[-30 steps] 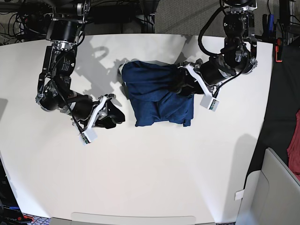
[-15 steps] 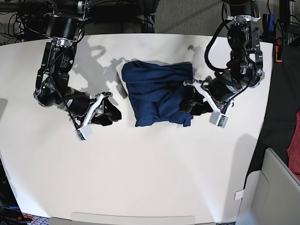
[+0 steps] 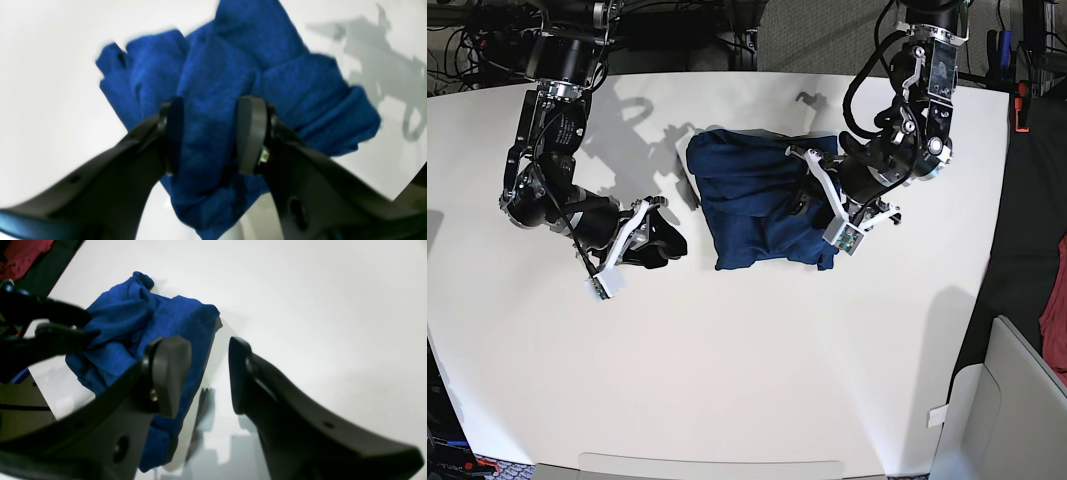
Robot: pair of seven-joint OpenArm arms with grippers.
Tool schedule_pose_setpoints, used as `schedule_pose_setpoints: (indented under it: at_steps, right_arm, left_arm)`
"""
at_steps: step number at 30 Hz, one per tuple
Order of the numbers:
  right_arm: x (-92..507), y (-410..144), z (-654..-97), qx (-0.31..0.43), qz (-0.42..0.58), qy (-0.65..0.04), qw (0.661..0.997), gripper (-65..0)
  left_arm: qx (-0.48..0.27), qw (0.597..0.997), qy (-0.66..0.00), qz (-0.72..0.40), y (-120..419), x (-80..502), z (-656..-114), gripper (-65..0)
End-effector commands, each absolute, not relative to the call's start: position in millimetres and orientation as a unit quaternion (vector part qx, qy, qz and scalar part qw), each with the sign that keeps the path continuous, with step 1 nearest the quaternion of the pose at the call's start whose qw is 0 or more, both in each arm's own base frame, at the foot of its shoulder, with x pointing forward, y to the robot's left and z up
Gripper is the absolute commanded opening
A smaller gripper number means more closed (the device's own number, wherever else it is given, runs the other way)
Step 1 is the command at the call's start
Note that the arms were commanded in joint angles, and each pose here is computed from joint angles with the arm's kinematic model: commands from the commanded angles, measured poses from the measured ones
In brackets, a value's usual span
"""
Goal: Fold the T-shirt properly
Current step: 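Grasp the shirt side with the left gripper and tuck it under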
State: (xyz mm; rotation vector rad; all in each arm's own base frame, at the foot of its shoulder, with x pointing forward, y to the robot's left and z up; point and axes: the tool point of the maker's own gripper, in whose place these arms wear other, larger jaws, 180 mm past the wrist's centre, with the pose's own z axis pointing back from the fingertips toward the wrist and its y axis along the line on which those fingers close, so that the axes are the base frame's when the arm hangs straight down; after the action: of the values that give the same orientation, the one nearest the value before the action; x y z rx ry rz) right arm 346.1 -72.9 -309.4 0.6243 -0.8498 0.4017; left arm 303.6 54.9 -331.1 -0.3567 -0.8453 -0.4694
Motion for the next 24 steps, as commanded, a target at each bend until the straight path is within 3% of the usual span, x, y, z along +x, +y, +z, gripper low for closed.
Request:
schedule_pose_setpoints:
  at_steps: [1,20,24]
  right_arm:
    - [354.4,-70.7,-291.7,0.303,0.193,-0.430,0.828,-41.1]
    - [359.4,-70.5,-297.1,0.312,0.186,-0.422,0.831,-41.1]
    - [361.2,-69.8,-294.6,0.312,0.187,-0.425,0.829,-41.1]
  left_arm:
    - [-0.168,0.856,-0.433,-0.228,54.1,315.0,-314.4,-39.7]
    - [-0.177,0.838,-0.437,-0.274,22.9,316.4,-307.3,-39.9]
    - [-0.169,0.850,-0.421,-0.269,29.1,324.5,-321.8,-41.5]
